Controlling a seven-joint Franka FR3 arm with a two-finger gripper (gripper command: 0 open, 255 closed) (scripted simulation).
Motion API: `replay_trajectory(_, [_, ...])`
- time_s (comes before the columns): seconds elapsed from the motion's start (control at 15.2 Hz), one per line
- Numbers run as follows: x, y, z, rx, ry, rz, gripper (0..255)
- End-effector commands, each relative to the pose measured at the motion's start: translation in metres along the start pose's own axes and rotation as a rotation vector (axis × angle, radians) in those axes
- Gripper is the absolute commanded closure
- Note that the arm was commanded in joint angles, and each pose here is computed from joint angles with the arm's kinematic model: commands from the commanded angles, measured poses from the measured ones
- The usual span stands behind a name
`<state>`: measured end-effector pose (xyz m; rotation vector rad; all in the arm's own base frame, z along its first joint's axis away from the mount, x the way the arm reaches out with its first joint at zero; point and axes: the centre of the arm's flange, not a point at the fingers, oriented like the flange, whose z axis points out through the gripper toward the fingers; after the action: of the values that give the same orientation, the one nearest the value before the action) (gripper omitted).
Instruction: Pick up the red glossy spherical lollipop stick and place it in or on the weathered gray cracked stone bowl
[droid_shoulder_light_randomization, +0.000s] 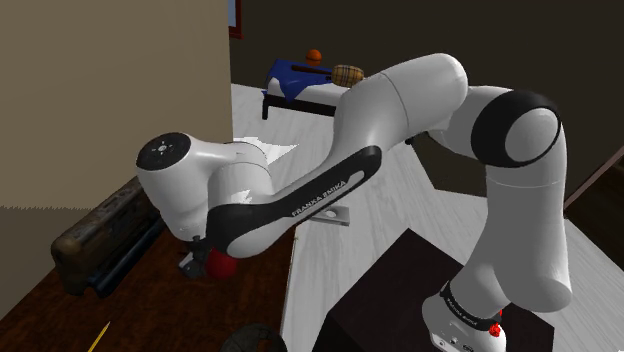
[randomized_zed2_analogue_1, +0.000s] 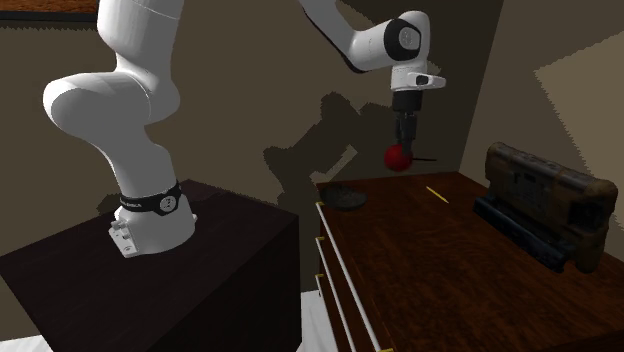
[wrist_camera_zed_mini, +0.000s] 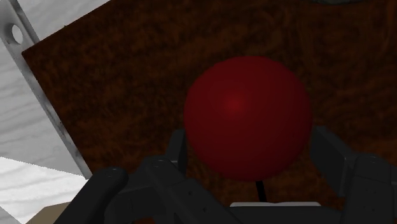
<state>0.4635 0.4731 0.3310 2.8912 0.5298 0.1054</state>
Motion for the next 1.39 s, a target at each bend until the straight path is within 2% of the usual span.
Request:
replay_trajectory(0.0, [-0.023, -0.011, -0.01, -0.001, 0.0, 0.001, 255])
replay_trajectory(0.73, [-0.138, -0.076, -0.058, -0.001, 0.0, 0.001, 255])
replay_trajectory(1.32, [-0.14, -0.086, -0.011, -0.001, 0.0, 0.001, 255])
